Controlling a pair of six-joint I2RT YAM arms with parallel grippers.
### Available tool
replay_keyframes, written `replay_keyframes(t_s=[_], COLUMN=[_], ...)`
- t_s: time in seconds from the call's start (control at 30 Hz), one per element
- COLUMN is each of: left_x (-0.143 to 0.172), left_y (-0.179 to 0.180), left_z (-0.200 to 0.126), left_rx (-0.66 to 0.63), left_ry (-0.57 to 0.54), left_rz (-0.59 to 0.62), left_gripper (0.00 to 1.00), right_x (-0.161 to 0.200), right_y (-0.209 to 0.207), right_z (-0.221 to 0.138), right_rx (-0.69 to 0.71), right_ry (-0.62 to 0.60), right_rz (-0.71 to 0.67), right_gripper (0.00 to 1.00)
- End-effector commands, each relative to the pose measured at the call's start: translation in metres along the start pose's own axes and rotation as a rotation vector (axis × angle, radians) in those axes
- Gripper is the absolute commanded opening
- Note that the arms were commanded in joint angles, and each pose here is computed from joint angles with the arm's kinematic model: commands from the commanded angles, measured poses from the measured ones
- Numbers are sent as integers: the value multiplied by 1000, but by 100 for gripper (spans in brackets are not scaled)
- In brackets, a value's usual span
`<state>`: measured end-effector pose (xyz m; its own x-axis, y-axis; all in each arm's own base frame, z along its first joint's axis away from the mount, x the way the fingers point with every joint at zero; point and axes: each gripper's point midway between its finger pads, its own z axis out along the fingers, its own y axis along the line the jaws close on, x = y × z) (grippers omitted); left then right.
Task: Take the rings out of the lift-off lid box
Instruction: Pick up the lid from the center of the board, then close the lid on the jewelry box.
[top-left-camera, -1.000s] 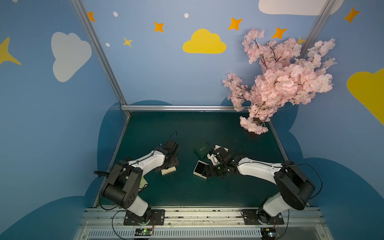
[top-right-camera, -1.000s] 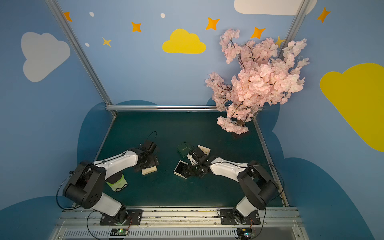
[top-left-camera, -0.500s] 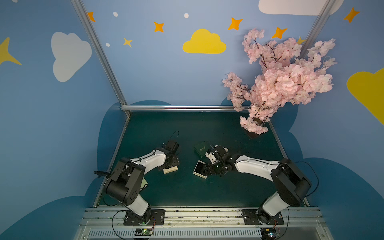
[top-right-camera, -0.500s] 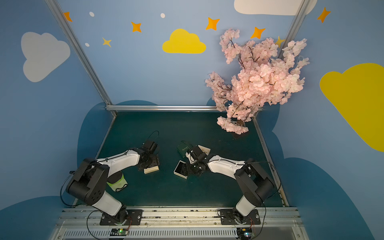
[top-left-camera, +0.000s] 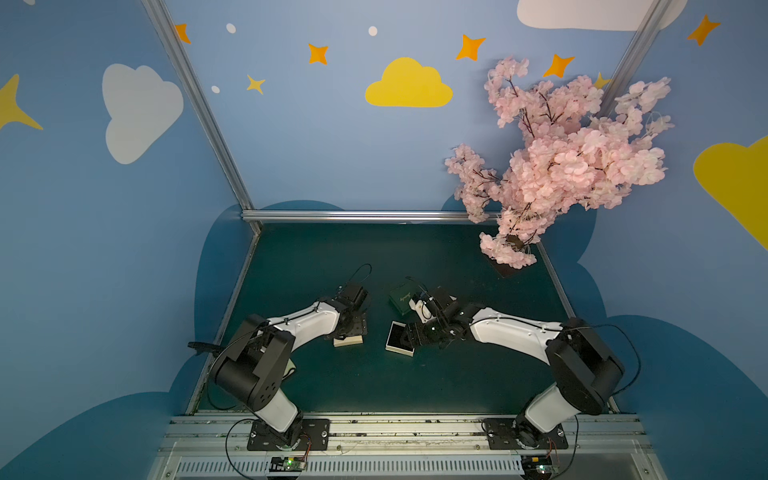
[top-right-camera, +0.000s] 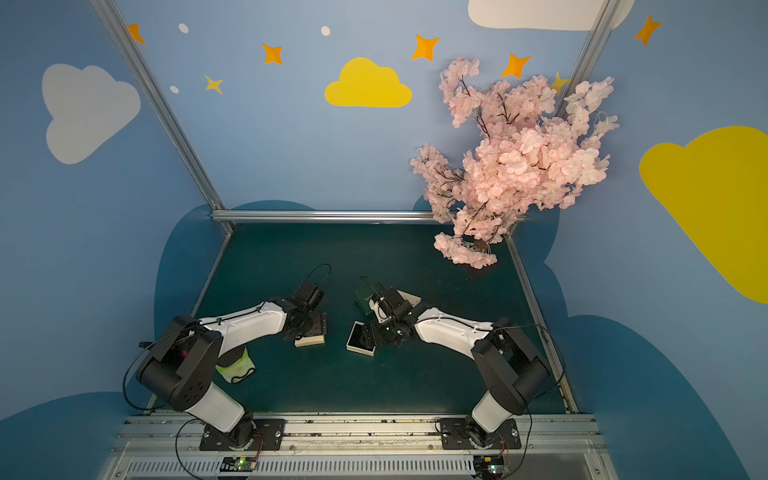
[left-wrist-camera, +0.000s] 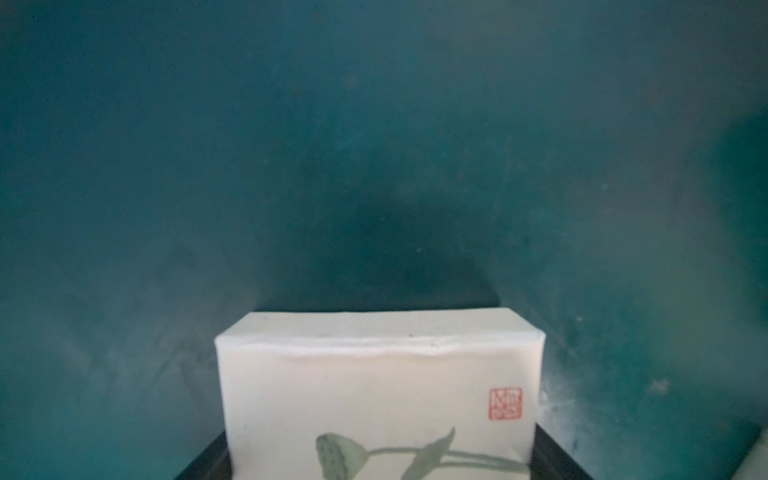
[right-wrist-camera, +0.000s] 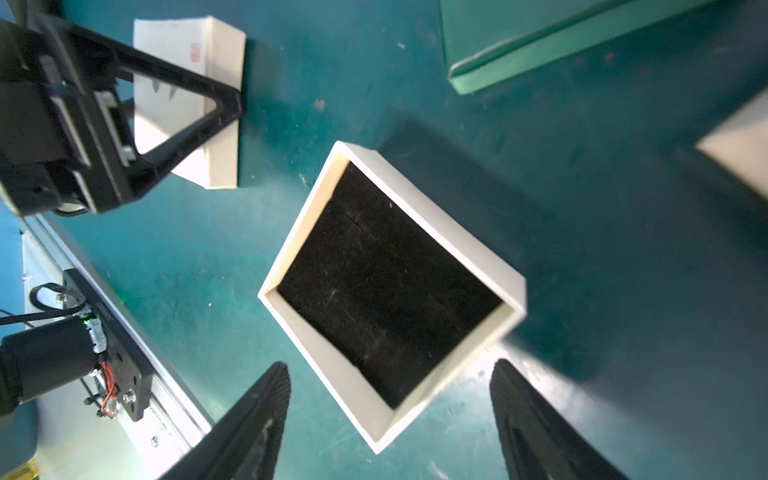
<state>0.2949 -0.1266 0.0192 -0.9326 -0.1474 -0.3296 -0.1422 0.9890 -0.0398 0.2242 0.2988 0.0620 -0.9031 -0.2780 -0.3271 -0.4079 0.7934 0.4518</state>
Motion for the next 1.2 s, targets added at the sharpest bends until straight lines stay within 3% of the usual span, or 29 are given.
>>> replay_keyframes(t_s=[0.0, 0.27, 0.6, 1.03, 1.17], left_x=[-1, 10, 21, 29, 34], left_y=[-3, -44, -98, -137, -142], left_z=[-11, -51, -73, -76, -70], left_rx=[-5, 53, 221, 271, 249], left_ry=[-13, -34, -28, -20, -5], left_rz=[31, 163, 215, 319, 337], left_gripper=[83, 83, 83, 84, 84], right_x=[3, 5, 31, 47, 43], right_y=[-9, -28, -48, -65, -55], right_z=[-14, -22, -24, -26, -32], right_rx=[32, 60, 57, 23, -47], right_ry=[-25, -93, -109, -129, -170], right_rz=[23, 113, 205, 270, 236], right_gripper=[79, 79, 79, 79, 79])
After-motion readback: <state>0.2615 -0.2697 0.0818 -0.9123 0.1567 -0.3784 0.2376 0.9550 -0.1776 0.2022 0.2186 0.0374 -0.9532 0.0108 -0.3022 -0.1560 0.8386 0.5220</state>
